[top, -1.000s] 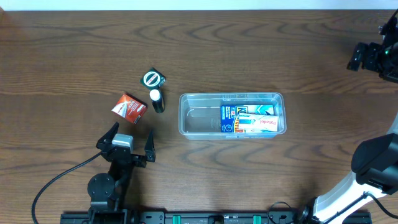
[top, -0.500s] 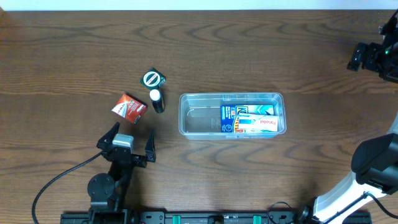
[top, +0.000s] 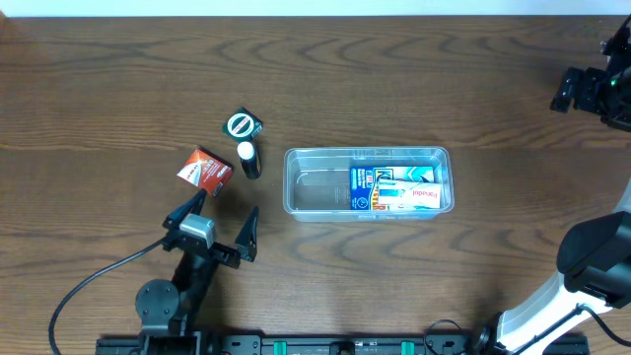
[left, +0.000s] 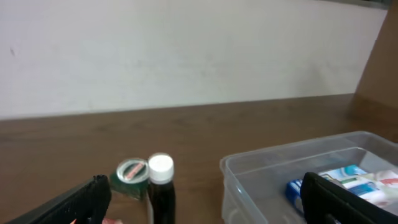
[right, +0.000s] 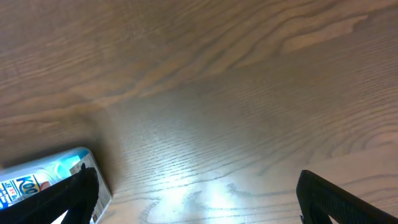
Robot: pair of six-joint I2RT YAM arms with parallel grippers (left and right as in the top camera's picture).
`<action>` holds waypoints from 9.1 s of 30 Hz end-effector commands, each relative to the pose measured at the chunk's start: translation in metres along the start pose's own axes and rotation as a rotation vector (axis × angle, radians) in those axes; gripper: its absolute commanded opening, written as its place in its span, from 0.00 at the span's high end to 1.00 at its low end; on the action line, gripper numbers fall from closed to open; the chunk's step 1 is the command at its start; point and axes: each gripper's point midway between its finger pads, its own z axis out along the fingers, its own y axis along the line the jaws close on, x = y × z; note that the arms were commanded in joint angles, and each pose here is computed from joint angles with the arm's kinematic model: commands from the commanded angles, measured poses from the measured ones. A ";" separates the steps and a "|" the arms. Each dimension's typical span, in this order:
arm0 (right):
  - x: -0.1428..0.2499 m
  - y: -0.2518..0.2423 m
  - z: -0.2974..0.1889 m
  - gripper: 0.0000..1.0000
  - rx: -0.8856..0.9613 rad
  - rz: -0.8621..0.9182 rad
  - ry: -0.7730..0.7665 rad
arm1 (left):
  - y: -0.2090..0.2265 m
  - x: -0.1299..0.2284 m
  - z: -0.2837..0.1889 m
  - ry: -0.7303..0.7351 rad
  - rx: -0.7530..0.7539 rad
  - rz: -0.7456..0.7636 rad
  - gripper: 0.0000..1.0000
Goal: Pack container
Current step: 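Reach the left gripper to the red-white box and grasp it, then lift the red-white box with the left gripper and carry it over the container, then lower the red-white box into the container's left end and release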
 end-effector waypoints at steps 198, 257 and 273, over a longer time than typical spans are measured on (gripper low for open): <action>-0.003 -0.002 -0.014 0.01 0.004 0.016 -0.040 | -0.052 -0.027 0.161 0.902 0.028 -0.204 0.21; -0.003 -0.002 -0.014 0.01 0.004 0.016 -0.040 | -0.097 0.146 0.143 1.255 -0.386 -0.153 0.20; -0.003 -0.002 -0.014 0.01 0.004 0.016 -0.040 | -0.096 0.146 0.143 1.252 -0.388 -0.157 0.02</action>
